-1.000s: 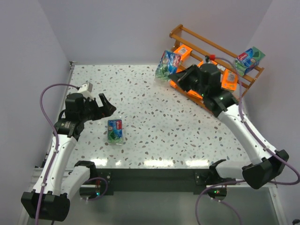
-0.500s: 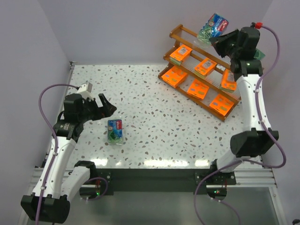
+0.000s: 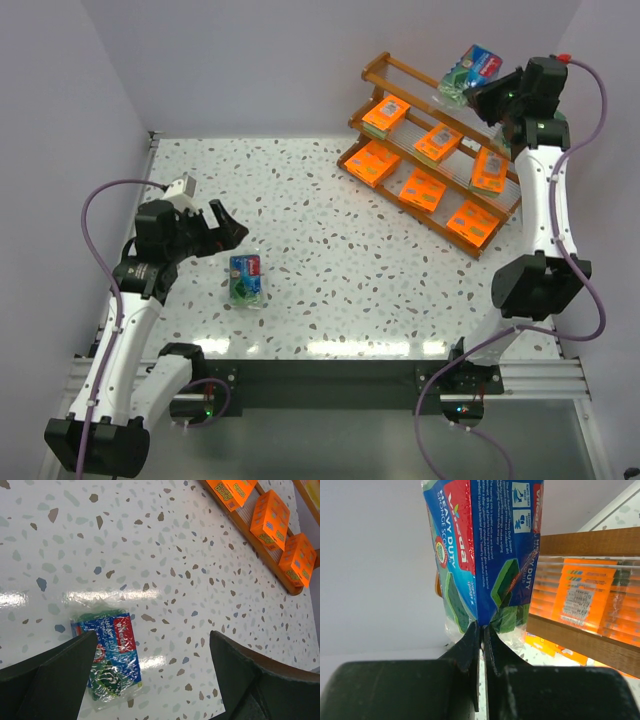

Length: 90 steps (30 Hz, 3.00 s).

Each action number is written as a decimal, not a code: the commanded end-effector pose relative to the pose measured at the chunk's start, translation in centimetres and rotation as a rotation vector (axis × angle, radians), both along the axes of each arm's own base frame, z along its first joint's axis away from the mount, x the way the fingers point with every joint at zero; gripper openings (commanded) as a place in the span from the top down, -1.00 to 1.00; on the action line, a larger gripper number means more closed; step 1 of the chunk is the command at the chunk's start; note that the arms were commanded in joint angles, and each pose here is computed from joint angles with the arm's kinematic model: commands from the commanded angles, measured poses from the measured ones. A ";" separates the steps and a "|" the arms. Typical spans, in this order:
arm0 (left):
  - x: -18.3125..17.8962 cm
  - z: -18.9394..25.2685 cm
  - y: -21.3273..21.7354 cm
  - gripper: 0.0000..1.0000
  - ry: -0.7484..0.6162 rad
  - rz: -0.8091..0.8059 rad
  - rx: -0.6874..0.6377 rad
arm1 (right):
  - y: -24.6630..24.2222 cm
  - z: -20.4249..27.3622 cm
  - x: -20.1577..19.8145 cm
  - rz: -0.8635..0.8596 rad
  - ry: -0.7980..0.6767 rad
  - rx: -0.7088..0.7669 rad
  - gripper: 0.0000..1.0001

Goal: Place and organize the cleaning sponges onto the shelf

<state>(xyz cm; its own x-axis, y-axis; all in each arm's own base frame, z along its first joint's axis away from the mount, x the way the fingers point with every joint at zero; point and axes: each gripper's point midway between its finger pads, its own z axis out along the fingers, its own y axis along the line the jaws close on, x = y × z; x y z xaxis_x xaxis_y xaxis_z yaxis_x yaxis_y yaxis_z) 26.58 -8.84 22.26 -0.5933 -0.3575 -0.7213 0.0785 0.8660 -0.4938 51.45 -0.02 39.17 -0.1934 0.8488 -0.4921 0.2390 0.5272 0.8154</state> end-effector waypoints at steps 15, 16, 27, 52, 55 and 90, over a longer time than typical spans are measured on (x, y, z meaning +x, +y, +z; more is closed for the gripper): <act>0.3 1.6 -0.2 -1.00 -0.053 -0.005 -0.024 | -0.3 3.9 -2.6 0.002 -0.058 -0.014 -0.08; 0.3 1.6 -0.2 -1.00 -0.053 -0.005 -0.024 | -0.2 4.1 -2.9 0.005 -0.057 -0.014 -0.18; 0.4 0.8 0.8 -1.00 -0.017 0.059 -0.004 | 8.0 5.8 -13.9 0.278 -0.124 -0.021 -0.33; -2.0 1.7 3.1 -1.00 -0.011 0.236 -0.023 | 45.6 -26.7 -31.2 1.008 0.391 -0.028 -0.35; -2.5 1.6 3.4 -1.00 -0.007 0.245 -0.008 | 46.4 -28.2 -31.1 0.987 0.442 -0.003 -0.35; -2.2 2.0 3.5 -1.00 -0.041 0.229 0.021 | 34.8 -5.7 -15.1 0.781 0.014 0.069 1.00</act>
<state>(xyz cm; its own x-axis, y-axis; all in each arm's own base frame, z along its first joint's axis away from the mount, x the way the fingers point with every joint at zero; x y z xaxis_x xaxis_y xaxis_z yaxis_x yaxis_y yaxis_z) 23.58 -5.38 22.41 -0.5161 -0.4711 -0.7154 -0.1384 0.8700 -0.4731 35.20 37.62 23.06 -0.8204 0.4829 -0.3061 0.0203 0.5596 0.8285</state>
